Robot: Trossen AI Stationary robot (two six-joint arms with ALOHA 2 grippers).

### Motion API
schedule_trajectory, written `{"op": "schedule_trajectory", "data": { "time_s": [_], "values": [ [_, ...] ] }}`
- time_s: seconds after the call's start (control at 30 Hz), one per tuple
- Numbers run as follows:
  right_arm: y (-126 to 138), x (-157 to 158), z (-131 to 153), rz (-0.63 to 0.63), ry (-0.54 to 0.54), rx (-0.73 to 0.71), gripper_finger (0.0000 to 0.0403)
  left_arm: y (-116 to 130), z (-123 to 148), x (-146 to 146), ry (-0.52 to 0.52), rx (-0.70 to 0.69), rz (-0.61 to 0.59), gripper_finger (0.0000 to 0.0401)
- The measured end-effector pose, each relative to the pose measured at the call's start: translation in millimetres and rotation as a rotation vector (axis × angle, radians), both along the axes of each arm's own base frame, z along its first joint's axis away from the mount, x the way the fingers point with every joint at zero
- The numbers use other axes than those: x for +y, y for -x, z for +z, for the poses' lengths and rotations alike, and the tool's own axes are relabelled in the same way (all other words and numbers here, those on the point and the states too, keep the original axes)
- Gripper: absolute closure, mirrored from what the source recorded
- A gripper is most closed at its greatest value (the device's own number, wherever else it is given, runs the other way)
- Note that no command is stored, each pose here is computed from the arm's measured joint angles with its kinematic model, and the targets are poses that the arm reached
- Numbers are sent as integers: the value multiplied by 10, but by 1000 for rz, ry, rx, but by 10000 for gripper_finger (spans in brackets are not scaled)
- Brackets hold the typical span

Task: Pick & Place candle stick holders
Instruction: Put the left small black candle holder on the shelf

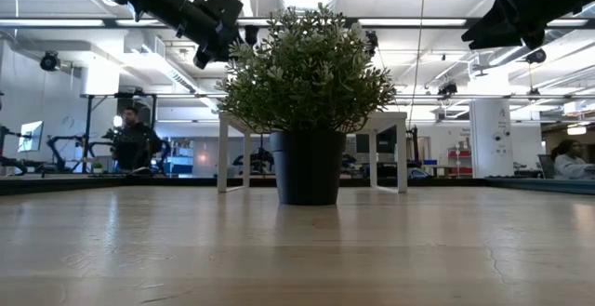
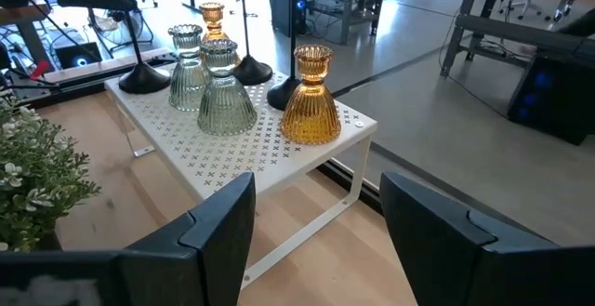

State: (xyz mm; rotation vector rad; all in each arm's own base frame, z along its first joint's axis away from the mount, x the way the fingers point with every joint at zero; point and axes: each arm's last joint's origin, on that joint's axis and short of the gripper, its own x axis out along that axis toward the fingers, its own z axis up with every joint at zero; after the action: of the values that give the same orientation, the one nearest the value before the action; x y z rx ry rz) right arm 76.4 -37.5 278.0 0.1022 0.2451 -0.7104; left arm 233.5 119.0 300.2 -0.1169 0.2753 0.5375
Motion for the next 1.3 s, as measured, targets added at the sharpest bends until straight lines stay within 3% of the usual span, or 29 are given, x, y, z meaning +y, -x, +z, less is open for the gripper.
{"op": "schedule_trajectory", "data": {
  "time_s": [1.07, 1.3],
  "values": [
    [-1, 0, 0, 0, 0, 0, 179, -52, -106, 29, -60, 62, -27, 358],
    [-1, 0, 0, 0, 0, 0, 179, -53, -101, 28, -61, 57, -26, 319]
  ]
}}
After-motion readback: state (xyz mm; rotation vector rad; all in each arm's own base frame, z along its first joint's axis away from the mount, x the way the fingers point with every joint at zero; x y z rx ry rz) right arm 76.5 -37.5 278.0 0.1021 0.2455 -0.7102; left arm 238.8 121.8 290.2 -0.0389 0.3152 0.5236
